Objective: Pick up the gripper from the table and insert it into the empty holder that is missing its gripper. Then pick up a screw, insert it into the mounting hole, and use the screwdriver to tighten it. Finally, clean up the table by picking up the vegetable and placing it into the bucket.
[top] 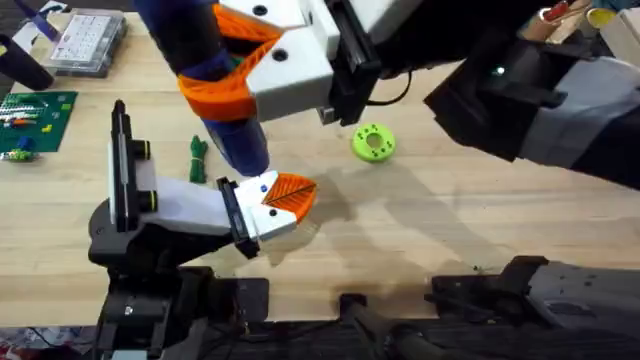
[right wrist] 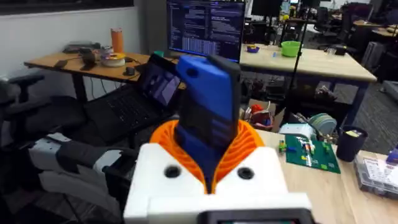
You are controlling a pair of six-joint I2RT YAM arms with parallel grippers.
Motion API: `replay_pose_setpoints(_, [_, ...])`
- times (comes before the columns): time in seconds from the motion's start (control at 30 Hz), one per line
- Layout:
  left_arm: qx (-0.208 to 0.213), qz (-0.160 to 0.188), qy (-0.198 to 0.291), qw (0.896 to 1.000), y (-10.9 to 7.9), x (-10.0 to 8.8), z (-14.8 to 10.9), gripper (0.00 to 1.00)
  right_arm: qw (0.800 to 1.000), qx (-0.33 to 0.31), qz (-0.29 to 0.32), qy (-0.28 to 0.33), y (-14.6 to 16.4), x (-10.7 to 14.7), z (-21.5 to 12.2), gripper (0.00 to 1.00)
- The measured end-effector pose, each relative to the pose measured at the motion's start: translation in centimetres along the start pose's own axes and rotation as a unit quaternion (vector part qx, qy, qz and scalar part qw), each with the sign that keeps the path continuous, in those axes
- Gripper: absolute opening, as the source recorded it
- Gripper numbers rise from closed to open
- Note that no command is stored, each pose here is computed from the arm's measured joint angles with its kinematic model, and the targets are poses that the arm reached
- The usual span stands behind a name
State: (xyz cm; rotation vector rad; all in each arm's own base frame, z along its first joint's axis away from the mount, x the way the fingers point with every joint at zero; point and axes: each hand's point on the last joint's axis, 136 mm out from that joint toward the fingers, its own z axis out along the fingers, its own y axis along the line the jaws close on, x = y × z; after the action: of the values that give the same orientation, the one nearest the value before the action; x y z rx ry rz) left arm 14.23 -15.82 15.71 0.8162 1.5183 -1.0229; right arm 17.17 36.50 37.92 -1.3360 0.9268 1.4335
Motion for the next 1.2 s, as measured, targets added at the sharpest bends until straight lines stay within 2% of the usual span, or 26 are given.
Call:
replay_pose_setpoints(0.43, [0.0, 0.0, 0.0, 1.0, 0.0, 0.0, 0.0, 0.006, 1.0, 0.0, 0.005, 0.002, 0.2, 1.4, -0.2, 0.027])
replay_pose_setpoints(1.2, [0.0, 0.0, 0.0, 1.0, 0.0, 0.0, 0.0, 0.006, 1.0, -0.003, -0.001, 0.006, 0.5, 1.8, -0.1, 0.027])
